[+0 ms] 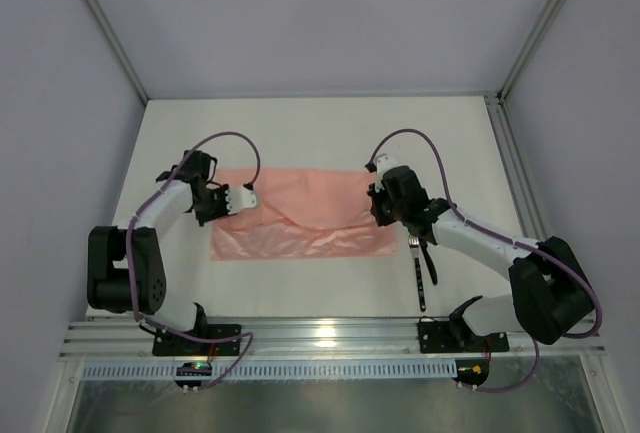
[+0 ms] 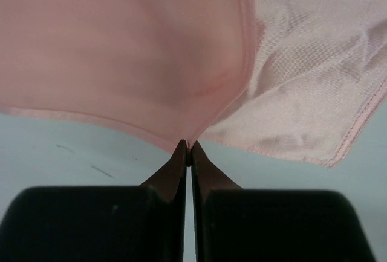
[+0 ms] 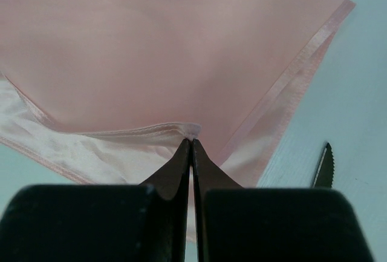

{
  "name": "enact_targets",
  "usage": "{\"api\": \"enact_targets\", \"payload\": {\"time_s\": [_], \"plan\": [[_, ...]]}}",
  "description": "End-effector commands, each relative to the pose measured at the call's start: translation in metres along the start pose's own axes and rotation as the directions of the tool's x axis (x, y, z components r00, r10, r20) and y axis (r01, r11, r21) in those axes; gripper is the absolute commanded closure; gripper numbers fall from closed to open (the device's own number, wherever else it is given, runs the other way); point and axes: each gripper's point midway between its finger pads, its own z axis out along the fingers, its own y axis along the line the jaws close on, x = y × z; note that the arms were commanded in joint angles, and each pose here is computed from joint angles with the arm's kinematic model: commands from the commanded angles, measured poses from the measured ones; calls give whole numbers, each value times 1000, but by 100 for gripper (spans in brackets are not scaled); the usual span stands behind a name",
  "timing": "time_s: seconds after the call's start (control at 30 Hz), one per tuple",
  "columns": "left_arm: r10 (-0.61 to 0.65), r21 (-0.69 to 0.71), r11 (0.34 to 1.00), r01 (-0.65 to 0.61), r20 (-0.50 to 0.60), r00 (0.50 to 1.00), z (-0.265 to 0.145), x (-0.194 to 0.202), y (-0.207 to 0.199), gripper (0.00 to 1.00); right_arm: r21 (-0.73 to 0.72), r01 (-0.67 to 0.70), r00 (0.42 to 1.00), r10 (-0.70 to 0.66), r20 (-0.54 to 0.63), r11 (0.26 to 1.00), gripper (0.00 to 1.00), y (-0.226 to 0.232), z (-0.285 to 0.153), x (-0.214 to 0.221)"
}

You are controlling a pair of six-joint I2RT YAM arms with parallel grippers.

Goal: Fold the napkin into a case and place the utensils inside
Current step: Fold and flatten the napkin at the center of the board.

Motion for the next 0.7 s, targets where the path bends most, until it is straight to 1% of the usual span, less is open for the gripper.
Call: {"api": "enact_targets", "payload": {"time_s": [0.0, 0.07, 0.13, 0.17, 0.2, 0.27, 0.33, 0.37, 0.4, 0.43, 0.47, 0.5, 0.57, 0.6, 0.67], "plan": [[-90, -115, 987, 110, 172, 981, -44, -35, 36, 100, 41, 22, 991, -27, 131, 999, 96, -9, -29, -54], [-104, -121, 984, 133, 225, 969, -61, -46, 41, 100, 58, 13, 990, -21, 143, 998, 96, -15, -41, -58], [-127, -82, 985, 149, 236, 963, -67, -46, 31, 100, 62, 12, 992, -20, 125, 998, 96, -16, -45, -52], [-114, -74, 988, 137, 253, 961, -70, -50, 26, 100, 66, 9, 993, -16, 116, 998, 96, -17, -48, -48], [-137, -65, 985, 157, 244, 960, -73, -40, 22, 100, 95, -5, 995, -5, 99, 995, 96, -22, -48, -40], [-124, -66, 987, 144, 240, 963, -76, -35, 17, 100, 139, -18, 998, 9, 64, 990, 96, -31, -53, -26], [-121, -58, 989, 138, 230, 966, -79, -27, 9, 100, 217, -49, 998, 39, 46, 975, 96, -43, -63, -17], [-122, -43, 990, 135, 223, 967, -79, -23, 3, 100, 257, -70, 997, 62, 42, 964, 96, -50, -67, -15], [-113, -18, 993, 120, 219, 969, -76, -22, -5, 100, 294, -129, 992, 123, 38, 947, 96, -54, -69, -10], [-114, 18, 993, 112, 218, 969, -73, -22, -16, 100, 323, -139, 989, 150, -9, 936, 96, -57, -72, 3], [-108, 34, 994, 103, 221, 969, -70, -21, -23, 100, 317, -157, 984, 175, -29, 935, 96, -54, -70, 8], [-116, 73, 992, 102, 224, 968, -60, -19, -38, 100, 316, -165, 978, 196, -69, 934, 96, -52, -65, 23], [-105, 57, 994, 94, 227, 968, -52, -17, -42, 100, 313, -203, 965, 243, -95, 928, 96, -49, -57, 38], [-121, 74, 991, 107, 216, 969, -44, -13, -51, 100, 315, -208, 961, 254, -110, 926, 96, -48, -53, 50], [-116, 50, 993, 108, 207, 971, -38, -9, -48, 100, 308, -226, 950, 279, -141, 924, 96, -45, -48, 62]]}}
